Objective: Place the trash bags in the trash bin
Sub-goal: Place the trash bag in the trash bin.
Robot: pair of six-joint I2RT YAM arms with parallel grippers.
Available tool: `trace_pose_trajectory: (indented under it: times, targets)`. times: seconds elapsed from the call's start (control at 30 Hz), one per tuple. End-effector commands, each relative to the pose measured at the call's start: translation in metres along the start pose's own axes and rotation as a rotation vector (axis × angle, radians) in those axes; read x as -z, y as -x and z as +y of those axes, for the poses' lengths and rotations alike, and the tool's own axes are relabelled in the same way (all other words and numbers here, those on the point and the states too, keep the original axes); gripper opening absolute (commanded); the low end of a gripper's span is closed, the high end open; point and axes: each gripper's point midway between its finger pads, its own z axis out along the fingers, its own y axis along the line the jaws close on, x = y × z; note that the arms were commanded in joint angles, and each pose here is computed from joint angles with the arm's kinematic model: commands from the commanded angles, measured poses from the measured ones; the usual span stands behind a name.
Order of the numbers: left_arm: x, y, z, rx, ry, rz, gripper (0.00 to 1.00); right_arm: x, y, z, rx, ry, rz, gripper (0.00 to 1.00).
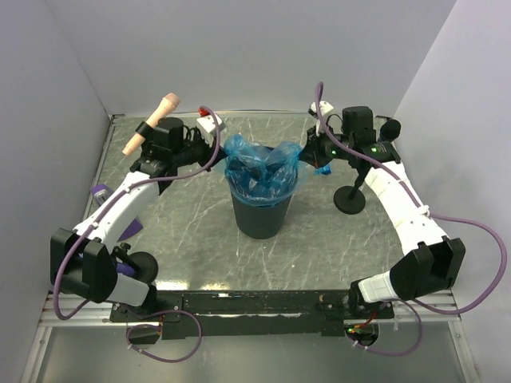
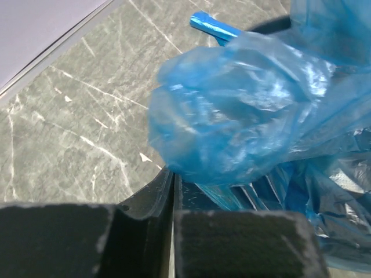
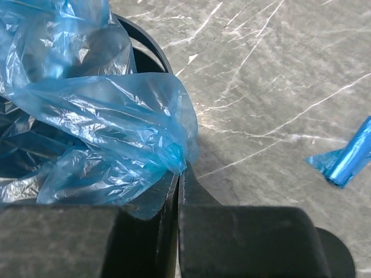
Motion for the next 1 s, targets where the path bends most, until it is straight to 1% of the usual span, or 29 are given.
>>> trace_pose_trajectory:
  times: [0.0,0.07,0.13,0.2,0.23,0.3,0.37,0.43,0.47,0.57,0.67,0.77,0.9,0.97]
  targets:
    - [0.006,0.024,0.016,0.048,0.023,-0.023,0.12,0.009,0.025,0.001,-0.052,0.035,-0.072,0.0]
    - [0.003,0.03,0.019,0.039,0.007,-0.017,0.16,0.012,0.03,0.002,-0.072,0.059,-0.083,0.0]
    - [0.001,0.033,0.022,0.06,0.01,-0.009,0.16,0.015,0.031,0.002,-0.1,0.082,-0.084,0.0]
    - [0.001,0.034,0.022,0.078,-0.011,-0.008,0.13,0.02,0.03,0.001,-0.135,0.101,-0.084,0.0]
    - [0.001,0.034,0.021,0.086,-0.02,-0.011,0.1,0.022,0.029,-0.001,-0.152,0.102,-0.085,0.0]
    - [0.001,0.033,0.019,0.11,-0.037,-0.022,0.01,0.024,0.026,0.0,-0.2,0.125,-0.088,0.0]
    - [0.001,0.03,0.015,0.153,-0.082,-0.03,0.01,0.022,0.021,0.005,-0.248,0.187,-0.089,0.0]
    - [0.004,0.027,-0.003,0.201,-0.216,-0.035,0.01,0.022,0.022,0.014,-0.305,0.258,-0.094,0.0]
    - [0.005,0.024,-0.007,0.219,-0.252,-0.033,0.01,0.021,0.021,0.015,-0.32,0.265,-0.094,0.0]
    - [0.007,0.014,-0.013,0.346,-0.321,-0.019,0.01,0.013,0.016,0.014,-0.405,0.287,-0.086,0.0]
    - [0.0,0.002,-0.007,0.488,-0.35,-0.01,0.01,0.002,0.01,0.008,-0.523,0.295,-0.072,0.0]
    - [-0.008,-0.003,-0.006,0.545,-0.369,-0.03,0.01,-0.01,-0.003,0.007,-0.638,0.335,-0.044,0.0]
    - [-0.016,-0.011,-0.01,0.656,-0.415,-0.037,0.01,-0.02,-0.018,0.008,-0.722,0.379,-0.011,0.0]
    - [-0.019,-0.016,-0.013,0.699,-0.44,-0.017,0.01,-0.022,-0.024,0.009,-0.752,0.39,0.004,0.0]
